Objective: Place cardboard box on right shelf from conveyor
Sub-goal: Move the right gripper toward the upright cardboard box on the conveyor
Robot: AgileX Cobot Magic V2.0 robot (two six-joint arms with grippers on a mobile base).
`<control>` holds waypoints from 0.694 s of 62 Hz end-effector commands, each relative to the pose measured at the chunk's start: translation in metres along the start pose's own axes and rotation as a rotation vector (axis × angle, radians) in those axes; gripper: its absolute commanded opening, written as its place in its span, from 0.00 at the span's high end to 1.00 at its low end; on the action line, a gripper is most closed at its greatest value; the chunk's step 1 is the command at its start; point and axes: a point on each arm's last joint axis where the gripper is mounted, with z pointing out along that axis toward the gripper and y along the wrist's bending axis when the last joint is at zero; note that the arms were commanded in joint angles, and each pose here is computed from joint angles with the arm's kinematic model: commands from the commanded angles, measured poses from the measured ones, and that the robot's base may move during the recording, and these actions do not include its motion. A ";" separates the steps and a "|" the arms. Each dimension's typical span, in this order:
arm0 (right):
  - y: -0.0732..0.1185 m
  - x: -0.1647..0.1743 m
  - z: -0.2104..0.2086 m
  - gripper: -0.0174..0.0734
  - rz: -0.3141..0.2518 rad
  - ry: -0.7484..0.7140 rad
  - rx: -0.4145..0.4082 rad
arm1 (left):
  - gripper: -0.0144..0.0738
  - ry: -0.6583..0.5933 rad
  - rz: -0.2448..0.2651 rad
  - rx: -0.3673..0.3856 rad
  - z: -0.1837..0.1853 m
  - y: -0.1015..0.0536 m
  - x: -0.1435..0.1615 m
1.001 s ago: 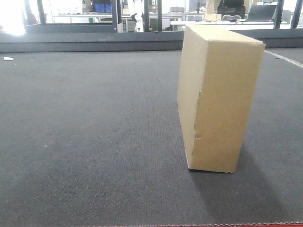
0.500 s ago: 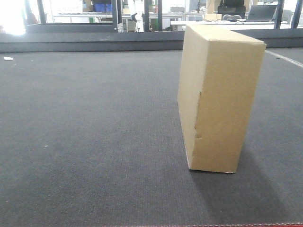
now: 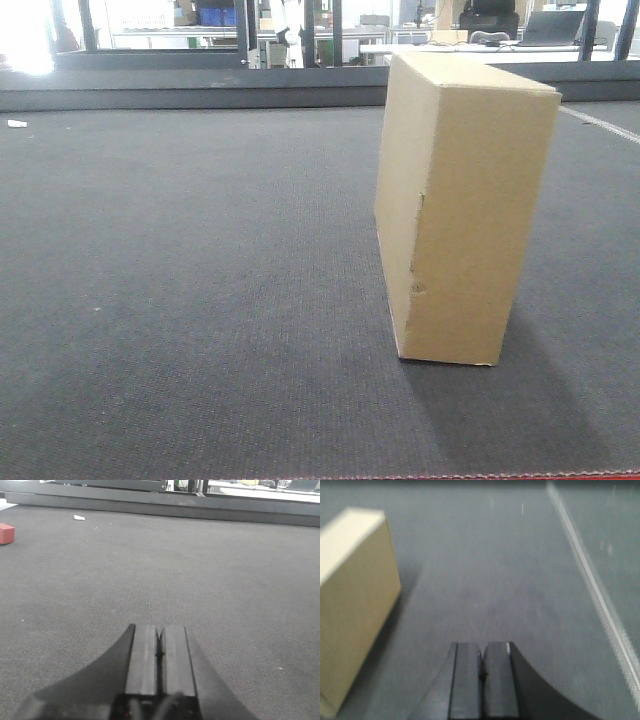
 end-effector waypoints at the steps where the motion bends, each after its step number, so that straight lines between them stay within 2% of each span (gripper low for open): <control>1: 0.002 -0.022 0.010 0.76 -0.006 0.031 0.000 | 0.97 -0.084 -0.003 0.004 0.000 0.000 -0.005; 13: 0.006 -0.038 0.047 0.76 0.019 0.198 -0.006 | 0.97 -0.084 -0.003 0.004 0.000 0.000 -0.005; 22: 0.016 -0.055 0.070 0.76 -0.005 0.356 -0.035 | 0.97 -0.084 -0.003 0.004 0.000 0.000 -0.005; 28: 0.026 -0.070 0.084 0.73 0.021 0.369 -0.052 | 0.97 -0.084 -0.003 0.004 0.000 0.000 -0.005; 32: 0.031 -0.082 0.093 0.66 0.031 0.366 -0.050 | 0.97 -0.084 -0.003 0.004 0.000 0.000 -0.005; 36: 0.036 -0.092 0.101 0.51 0.033 0.368 -0.048 | 0.97 -0.084 -0.003 0.004 0.000 0.000 -0.005; 43: 0.046 -0.106 0.113 0.11 0.090 0.397 -0.044 | 0.97 -0.084 -0.003 0.004 0.000 0.000 -0.005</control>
